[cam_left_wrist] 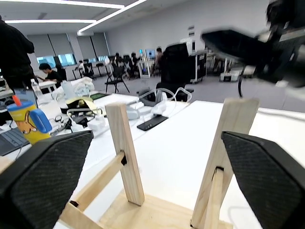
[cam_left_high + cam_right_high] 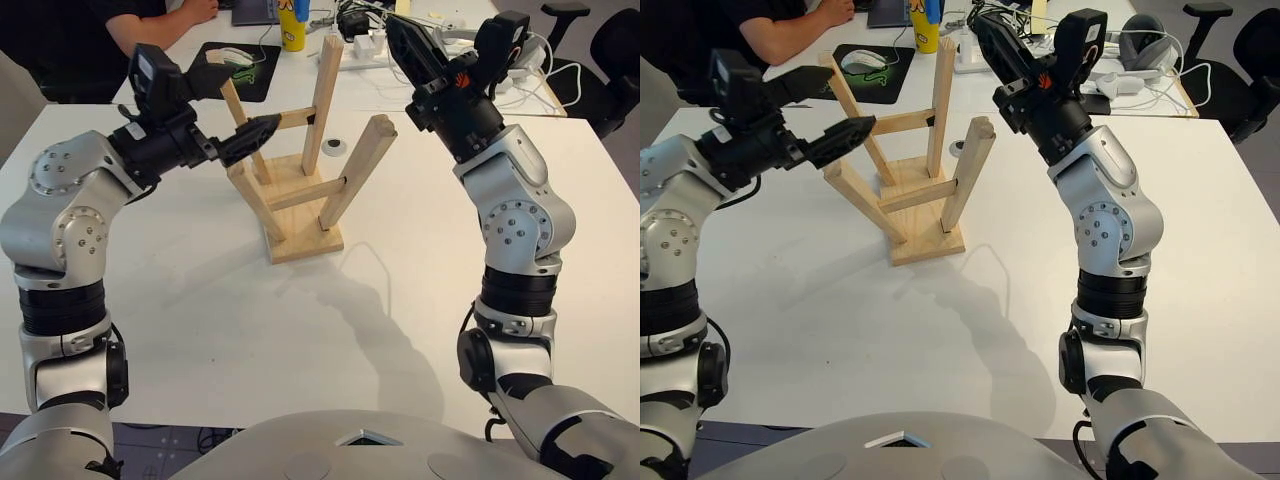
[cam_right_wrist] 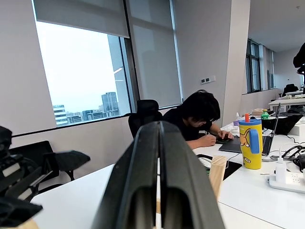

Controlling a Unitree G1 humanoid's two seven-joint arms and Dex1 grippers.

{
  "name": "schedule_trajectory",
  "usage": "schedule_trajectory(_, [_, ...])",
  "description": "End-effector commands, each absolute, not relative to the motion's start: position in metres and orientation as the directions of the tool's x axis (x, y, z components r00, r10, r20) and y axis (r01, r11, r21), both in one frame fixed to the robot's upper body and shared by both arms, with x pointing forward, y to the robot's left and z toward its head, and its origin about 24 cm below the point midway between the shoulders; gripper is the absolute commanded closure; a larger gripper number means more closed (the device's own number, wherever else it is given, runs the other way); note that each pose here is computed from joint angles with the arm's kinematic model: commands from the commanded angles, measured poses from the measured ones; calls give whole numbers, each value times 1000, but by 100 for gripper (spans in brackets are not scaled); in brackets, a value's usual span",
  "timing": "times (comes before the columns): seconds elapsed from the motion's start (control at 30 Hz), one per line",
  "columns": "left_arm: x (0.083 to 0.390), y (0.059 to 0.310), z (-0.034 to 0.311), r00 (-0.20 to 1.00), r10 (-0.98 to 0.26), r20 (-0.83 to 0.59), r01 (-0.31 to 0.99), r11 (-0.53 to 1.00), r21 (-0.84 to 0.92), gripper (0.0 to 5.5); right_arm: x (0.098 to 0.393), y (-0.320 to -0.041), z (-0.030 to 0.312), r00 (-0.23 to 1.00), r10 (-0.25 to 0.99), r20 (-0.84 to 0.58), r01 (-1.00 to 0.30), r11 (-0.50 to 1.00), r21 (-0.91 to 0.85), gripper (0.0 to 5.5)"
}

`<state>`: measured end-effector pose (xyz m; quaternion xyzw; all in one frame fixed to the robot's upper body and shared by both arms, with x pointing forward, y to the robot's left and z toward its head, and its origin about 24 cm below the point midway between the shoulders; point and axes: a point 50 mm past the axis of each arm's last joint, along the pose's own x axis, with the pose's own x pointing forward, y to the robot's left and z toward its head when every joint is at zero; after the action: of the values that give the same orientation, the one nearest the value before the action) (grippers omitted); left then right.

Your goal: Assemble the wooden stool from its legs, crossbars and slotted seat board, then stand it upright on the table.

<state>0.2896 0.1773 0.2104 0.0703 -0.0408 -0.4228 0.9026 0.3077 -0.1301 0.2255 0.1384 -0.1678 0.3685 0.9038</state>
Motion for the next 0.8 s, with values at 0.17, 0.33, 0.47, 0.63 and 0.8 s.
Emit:
schedule_trajectory(0.17, [294,176,200,648,-761,-28,753,635,170,53,307,-119,259,588,636,501,-761,644,76,549])
schedule_trajectory(0.33, [294,175,200,646,-763,-28,755,634,166,53,301,-126,307,506,588,632,-747,665,-21,549])
schedule_trajectory(0.47, [294,175,199,642,-766,-35,760,630,159,53,291,-132,329,464,545,699,-709,701,-75,549])
schedule_trajectory(0.63, [294,171,199,623,-782,-38,777,612,150,53,303,-118,230,606,699,379,-761,649,20,549])
schedule_trajectory(0.8, [293,172,197,617,-786,-53,783,605,146,53,280,-102,122,543,836,-77,-815,547,190,549])
